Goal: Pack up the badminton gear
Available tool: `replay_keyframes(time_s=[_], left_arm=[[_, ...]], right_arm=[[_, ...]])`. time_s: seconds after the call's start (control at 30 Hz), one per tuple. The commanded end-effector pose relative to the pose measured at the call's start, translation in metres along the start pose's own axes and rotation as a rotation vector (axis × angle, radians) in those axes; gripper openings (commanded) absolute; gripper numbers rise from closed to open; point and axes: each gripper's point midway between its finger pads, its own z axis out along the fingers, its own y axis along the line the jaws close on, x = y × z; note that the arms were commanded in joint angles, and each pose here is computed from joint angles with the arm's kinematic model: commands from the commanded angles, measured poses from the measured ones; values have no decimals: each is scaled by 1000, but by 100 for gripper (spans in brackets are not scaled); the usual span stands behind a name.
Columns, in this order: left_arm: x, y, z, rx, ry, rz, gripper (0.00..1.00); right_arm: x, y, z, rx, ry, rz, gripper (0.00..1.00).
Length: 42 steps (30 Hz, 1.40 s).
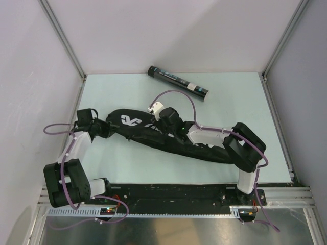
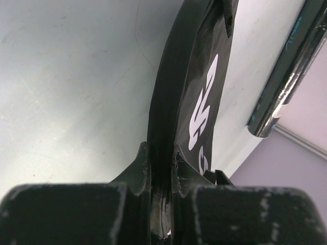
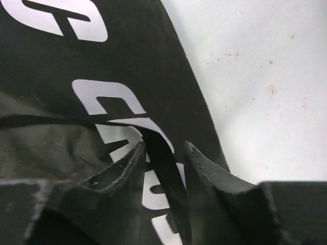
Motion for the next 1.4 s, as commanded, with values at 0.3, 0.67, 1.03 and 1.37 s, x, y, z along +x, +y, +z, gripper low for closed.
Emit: replay_keyframes(time_s=[0.3, 0.67, 1.03, 1.37], left_arm=[[6, -6, -18, 18, -36, -302, 0], [10, -6, -20, 20, -24, -334, 0], [18, 4, -18, -2, 7, -336, 0], [24, 9, -18, -11, 22, -336, 0]], right_arm=[[-45, 49, -82, 35, 37, 504, 65], [-66, 128, -68, -137, -194, 582, 58], [-80, 160, -41, -219, -336, 711, 54], [-66, 156, -23, -149, -323, 809, 56]])
